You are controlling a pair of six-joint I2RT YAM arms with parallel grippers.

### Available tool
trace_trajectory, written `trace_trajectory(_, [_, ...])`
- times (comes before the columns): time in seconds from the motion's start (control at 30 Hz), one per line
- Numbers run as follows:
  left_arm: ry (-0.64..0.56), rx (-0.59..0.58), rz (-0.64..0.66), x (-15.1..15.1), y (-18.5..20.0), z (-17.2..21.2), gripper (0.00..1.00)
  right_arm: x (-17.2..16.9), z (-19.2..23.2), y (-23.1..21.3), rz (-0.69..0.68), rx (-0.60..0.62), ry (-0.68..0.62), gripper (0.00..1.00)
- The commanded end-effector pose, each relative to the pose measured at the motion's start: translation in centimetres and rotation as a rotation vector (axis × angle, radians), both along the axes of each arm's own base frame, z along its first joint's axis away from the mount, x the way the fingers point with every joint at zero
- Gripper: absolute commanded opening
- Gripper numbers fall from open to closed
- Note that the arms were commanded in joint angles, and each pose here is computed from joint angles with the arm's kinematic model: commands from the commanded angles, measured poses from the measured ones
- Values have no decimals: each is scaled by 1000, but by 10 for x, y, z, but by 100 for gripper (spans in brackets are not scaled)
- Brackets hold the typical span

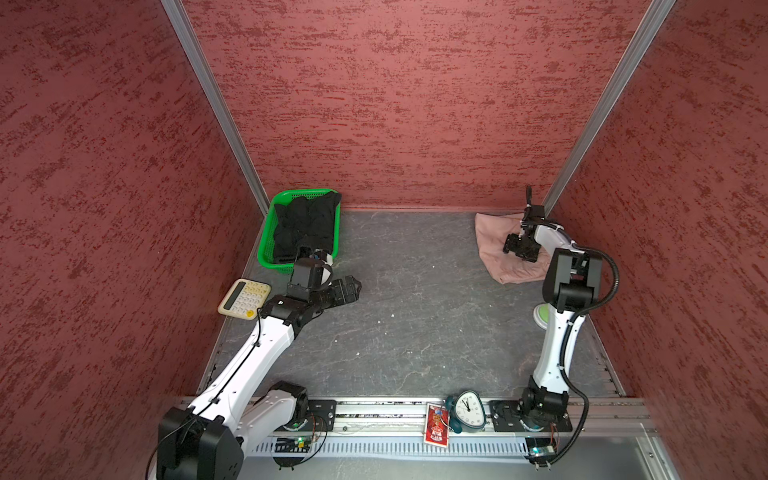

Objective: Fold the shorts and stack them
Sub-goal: 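Reach the left gripper into the green basket and grasp the black garment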

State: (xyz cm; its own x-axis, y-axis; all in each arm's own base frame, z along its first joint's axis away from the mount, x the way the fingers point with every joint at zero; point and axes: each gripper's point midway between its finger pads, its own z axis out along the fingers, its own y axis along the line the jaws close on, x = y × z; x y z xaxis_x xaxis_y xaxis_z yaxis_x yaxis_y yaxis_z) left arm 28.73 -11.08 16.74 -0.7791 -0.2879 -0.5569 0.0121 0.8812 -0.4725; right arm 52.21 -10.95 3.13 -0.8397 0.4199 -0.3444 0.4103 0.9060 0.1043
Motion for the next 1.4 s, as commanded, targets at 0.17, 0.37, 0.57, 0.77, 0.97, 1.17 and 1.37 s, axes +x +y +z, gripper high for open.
trace_trajectory(0.17, [-73, 103, 58, 3, 27, 36, 99, 32, 20, 2, 37, 15, -124, 73])
trace_trajectory(0.37, [-136, 304, 175, 34, 71, 80, 99, 34, 128, 51, 178, 72, -428, 77])
trace_trajectory(0.57, [-131, 487, 222, 83, 103, 95, 99, -21, 215, 136, 365, 141, -681, 80])
trace_trajectory(0.77, [-75, 453, 313, 137, 126, 90, 99, -106, 225, 232, 582, 268, -737, 81])
trace_trajectory(0.97, [5, 534, 259, 199, 130, 51, 100, -170, 208, 290, 693, 418, -745, 81])
trace_trajectory(1.17, [107, 570, 187, 230, 129, 5, 99, -188, 203, 298, 703, 416, -751, 81])
trace_trajectory(1.37, [208, 610, 193, 243, 141, -34, 99, -187, 201, 304, 713, 433, -755, 81])
